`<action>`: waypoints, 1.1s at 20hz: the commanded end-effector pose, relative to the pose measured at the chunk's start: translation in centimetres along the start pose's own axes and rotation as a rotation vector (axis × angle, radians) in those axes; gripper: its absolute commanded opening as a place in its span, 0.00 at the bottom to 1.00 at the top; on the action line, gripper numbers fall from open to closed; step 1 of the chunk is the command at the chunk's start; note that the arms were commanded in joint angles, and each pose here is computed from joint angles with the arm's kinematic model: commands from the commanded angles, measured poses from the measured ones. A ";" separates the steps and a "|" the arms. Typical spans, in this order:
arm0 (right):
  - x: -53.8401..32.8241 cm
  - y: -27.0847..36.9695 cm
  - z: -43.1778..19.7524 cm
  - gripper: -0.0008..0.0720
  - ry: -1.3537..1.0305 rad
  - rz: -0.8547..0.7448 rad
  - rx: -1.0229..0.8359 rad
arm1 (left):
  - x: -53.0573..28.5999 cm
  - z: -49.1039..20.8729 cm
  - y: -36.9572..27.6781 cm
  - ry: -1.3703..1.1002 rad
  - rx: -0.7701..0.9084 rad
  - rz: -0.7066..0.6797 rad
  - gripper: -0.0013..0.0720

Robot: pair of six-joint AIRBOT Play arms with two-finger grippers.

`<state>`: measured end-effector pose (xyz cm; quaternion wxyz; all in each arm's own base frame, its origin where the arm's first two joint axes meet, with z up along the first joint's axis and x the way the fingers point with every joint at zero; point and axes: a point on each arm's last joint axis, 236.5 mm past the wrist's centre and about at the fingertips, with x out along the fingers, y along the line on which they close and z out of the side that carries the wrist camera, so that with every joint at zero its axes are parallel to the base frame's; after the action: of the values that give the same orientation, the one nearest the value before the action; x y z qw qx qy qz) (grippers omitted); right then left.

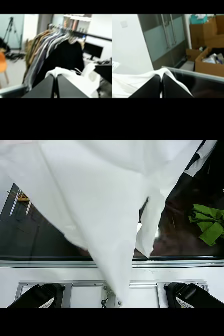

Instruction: Fold the clothes and pants, and hang the long-sleeved shirts on hangers.

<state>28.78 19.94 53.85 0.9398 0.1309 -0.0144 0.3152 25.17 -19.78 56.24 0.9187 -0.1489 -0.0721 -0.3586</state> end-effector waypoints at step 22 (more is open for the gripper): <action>-10.3 -10.5 -44.9 0.03 1.588 -0.447 0.057 | -15.1 -52.3 5.5 1.572 -0.257 0.236 0.04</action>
<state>27.03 16.99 9.05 0.7338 -0.0981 0.6607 0.1242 21.52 -22.70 4.62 0.7250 0.0263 0.6360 -0.2629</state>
